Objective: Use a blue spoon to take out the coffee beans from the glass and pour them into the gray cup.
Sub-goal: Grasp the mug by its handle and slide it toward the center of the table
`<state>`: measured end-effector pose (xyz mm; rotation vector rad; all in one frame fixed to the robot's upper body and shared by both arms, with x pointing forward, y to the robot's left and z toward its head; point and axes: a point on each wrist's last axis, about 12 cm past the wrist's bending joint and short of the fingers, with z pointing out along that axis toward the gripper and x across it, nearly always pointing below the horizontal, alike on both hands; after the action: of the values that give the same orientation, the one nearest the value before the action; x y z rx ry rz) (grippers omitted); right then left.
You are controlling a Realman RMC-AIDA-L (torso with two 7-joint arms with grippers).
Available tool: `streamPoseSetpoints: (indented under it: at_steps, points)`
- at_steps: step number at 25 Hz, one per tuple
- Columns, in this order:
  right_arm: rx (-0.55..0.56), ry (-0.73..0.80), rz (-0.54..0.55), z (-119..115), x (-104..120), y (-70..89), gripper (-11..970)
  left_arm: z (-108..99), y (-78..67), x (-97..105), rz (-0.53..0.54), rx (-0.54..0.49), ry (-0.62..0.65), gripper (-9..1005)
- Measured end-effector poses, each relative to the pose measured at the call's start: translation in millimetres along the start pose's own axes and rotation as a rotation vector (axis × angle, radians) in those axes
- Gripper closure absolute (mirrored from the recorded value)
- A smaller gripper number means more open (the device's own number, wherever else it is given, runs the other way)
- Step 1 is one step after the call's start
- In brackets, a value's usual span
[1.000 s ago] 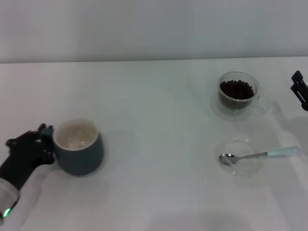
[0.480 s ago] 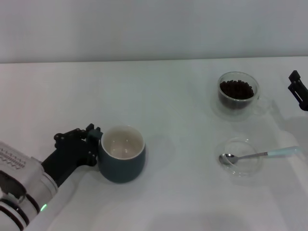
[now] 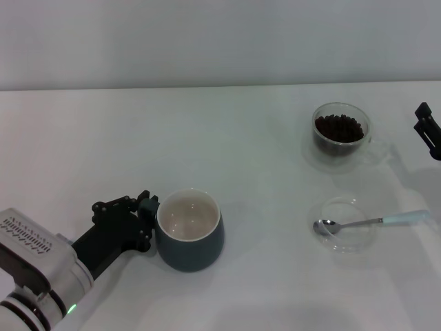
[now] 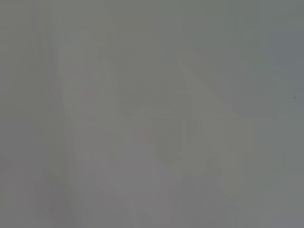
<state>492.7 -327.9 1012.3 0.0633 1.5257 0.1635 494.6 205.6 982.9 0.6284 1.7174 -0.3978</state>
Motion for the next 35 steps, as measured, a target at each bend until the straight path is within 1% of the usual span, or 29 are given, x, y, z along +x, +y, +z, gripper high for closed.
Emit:
streamPoseSetpoints:
  at_steps: [4,9,15,20,25,30,34,35]
  points:
    - [-0.001,0.000,0.000,-0.3,0.0,-0.1,89,-0.1,-3.5,-1.3,-0.009,0.006,-0.013,889]
    - [0.002,0.000,-0.002,-1.0,-0.2,-1.4,89,-2.2,-5.6,-0.4,0.028,0.005,-0.017,804]
    - [0.013,0.001,0.000,-3.3,0.2,-3.6,89,-4.9,-6.5,1.7,0.023,-0.002,-0.014,702]
    - [0.017,0.000,0.000,-3.9,0.0,-4.7,89,-14.9,-7.3,6.4,0.024,-0.021,-0.025,502]
    - [0.014,-0.003,0.000,-2.1,-0.6,-3.8,88,-25.0,-12.7,10.1,0.050,-0.033,-0.043,297]
    - [0.011,-0.005,0.001,-0.7,-1.0,-2.9,88,-35.7,-16.0,17.3,0.040,-0.050,-0.031,297]
    - [0.011,-0.006,0.001,-0.5,-1.2,-2.8,89,-47.7,-18.6,20.1,0.030,-0.068,-0.057,298]
    - [0.011,-0.006,0.001,-0.4,-1.3,-2.8,89,-47.7,-18.6,20.1,0.030,-0.068,-0.057,298]
